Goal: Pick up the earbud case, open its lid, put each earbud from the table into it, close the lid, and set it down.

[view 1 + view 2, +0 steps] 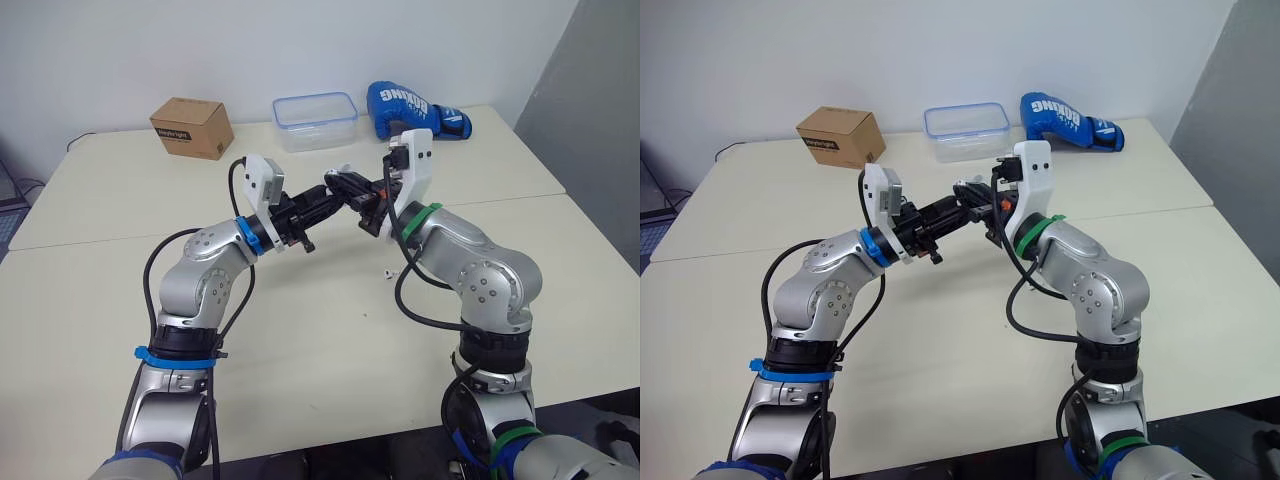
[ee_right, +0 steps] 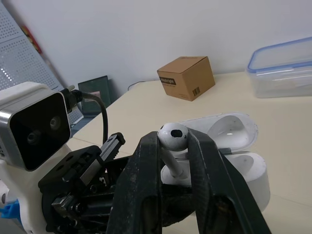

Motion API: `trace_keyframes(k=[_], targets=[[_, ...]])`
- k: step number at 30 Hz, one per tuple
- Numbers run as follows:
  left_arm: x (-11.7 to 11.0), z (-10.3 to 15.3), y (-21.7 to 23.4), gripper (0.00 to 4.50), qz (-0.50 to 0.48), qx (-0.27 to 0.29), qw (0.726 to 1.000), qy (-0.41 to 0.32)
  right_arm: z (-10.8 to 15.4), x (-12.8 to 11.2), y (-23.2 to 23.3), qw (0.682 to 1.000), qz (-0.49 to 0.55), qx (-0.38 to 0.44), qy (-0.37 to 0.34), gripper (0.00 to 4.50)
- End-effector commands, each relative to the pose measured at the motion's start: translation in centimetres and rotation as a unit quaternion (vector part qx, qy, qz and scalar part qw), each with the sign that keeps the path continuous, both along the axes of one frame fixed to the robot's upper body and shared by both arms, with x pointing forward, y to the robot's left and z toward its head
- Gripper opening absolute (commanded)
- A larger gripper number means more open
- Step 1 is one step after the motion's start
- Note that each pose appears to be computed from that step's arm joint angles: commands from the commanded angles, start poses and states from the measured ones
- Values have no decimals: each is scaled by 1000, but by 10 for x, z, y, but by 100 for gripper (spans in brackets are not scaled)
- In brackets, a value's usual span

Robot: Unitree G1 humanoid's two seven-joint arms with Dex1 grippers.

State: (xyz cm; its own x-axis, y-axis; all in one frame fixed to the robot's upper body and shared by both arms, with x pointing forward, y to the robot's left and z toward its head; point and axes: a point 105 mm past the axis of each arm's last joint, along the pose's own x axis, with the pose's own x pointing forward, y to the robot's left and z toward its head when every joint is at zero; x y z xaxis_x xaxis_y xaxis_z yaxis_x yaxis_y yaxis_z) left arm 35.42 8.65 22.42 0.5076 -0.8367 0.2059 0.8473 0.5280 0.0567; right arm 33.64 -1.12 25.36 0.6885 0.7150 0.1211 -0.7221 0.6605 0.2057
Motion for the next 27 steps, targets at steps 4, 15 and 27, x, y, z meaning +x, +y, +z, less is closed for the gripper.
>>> trace_keyframes(k=[4,15,27], targets=[[-3,33,-3,79,-7,-31,998,-51,1,-2,7,1000,-17,0,-2,40],[2,39,-10,79,-1,-33,997,-66,7,-3,12,999,-44,4,4,40],[8,50,-18,79,10,-35,995,-89,8,5,9,997,-80,-6,22,40]])
